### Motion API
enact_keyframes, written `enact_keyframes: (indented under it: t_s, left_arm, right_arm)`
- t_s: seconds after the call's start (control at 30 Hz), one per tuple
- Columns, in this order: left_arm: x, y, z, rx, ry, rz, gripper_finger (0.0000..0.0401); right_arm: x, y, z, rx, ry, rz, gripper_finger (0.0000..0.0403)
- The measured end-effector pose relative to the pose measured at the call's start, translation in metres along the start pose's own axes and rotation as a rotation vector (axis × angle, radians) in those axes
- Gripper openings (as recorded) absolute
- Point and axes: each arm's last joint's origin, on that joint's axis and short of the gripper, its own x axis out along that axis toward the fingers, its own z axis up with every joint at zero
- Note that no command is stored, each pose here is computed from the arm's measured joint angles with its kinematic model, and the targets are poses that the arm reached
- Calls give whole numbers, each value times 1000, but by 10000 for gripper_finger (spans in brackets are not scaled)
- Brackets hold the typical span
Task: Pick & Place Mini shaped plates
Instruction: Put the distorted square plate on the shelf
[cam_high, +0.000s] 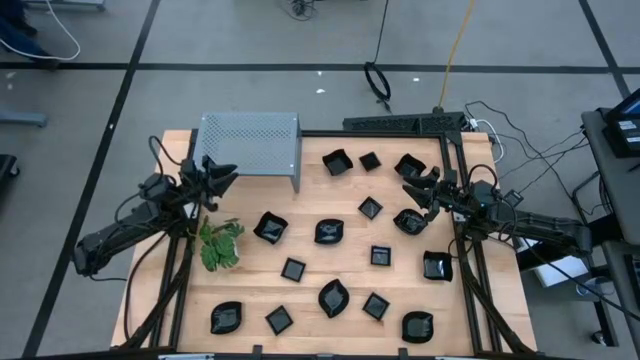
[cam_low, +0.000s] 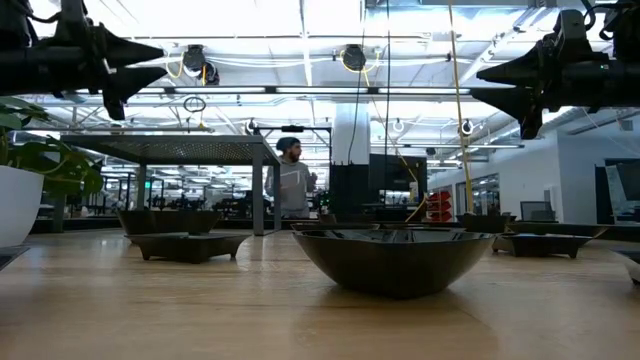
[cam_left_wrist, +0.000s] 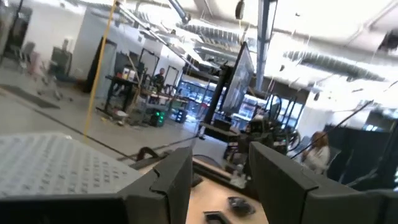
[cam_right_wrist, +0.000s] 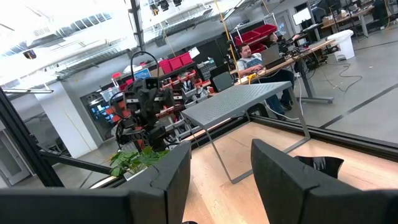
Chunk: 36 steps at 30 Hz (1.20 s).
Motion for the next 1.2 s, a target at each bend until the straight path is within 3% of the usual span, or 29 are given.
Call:
enact_keyframes:
  t_s: [0.43, 0.67, 0.8, 0.97, 1.2]
  left_arm:
    - [0, -3, 8, -15, -59, 11, 163]
    - [9, -15, 40, 88, 15, 43, 163]
    - [22, -22, 61, 135, 160, 81, 163]
    - [48, -28, 72, 92, 411, 112, 163]
    - [99, -46, 59, 57, 684, 19, 163]
  right_arm:
    - [0, 0, 0, 0, 0, 0, 155]
    - [0, 0, 0, 0, 0, 0, 155]
    - [0, 0, 0, 0, 1, 0, 155]
    - [0, 0, 0, 0, 0, 0, 155]
    - [0, 0, 0, 0, 1, 0, 155]
